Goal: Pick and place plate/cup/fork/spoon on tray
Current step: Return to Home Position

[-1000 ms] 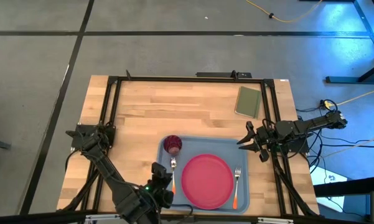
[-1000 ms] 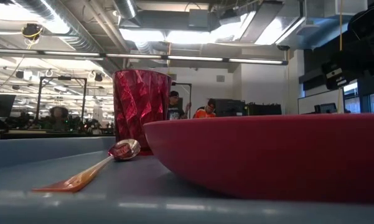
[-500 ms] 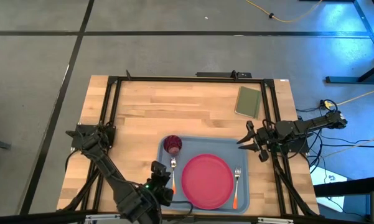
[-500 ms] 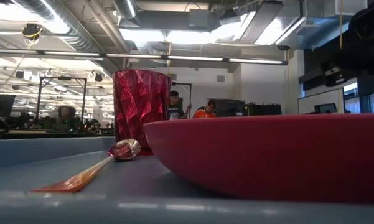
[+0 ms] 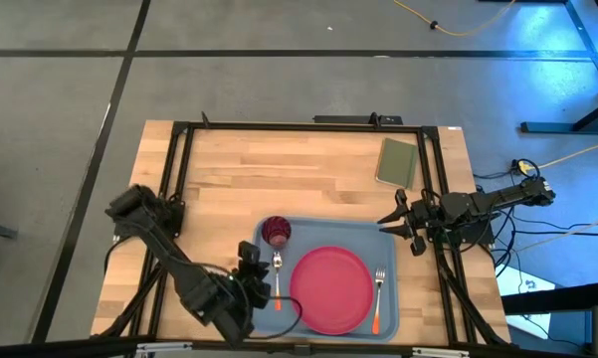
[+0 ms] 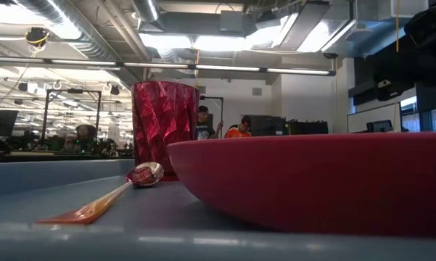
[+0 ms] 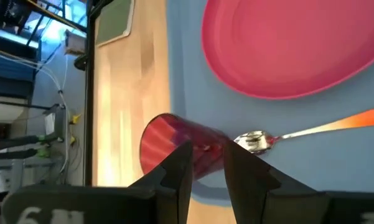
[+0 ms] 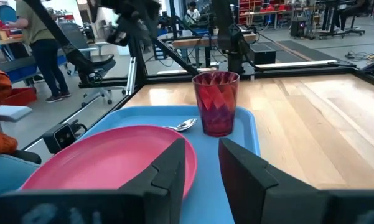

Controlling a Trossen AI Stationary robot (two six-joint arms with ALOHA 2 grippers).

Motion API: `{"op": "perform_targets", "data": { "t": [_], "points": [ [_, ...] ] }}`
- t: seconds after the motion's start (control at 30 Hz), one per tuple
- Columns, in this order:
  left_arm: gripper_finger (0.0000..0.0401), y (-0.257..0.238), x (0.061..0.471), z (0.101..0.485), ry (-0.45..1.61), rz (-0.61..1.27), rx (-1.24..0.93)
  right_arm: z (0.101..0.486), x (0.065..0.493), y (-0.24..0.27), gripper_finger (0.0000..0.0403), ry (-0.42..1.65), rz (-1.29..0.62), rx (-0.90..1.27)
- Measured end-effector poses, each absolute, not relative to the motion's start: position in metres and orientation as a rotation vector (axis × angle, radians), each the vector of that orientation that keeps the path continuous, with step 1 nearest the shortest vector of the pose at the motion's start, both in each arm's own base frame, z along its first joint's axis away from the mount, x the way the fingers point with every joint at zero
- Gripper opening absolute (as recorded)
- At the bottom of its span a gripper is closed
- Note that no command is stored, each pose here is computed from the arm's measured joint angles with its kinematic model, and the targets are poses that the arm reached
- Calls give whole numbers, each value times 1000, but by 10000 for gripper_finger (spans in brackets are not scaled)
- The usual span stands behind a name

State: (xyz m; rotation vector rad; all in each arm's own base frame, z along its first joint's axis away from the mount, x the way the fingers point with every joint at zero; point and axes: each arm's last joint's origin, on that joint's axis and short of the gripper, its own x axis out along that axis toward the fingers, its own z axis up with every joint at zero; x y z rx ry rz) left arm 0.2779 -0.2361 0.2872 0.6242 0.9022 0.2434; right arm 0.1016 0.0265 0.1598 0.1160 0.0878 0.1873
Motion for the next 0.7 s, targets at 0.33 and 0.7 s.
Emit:
{"op": "perform_targets", "data": {
  "t": [0.33,0.7],
  "points": [
    [81,-169,247,276,778,30,470,160,102,26,102,82,166,114],
    [81,-77,238,239,611,-81,303,161,102,24,102,75,109,124]
  ]
}}
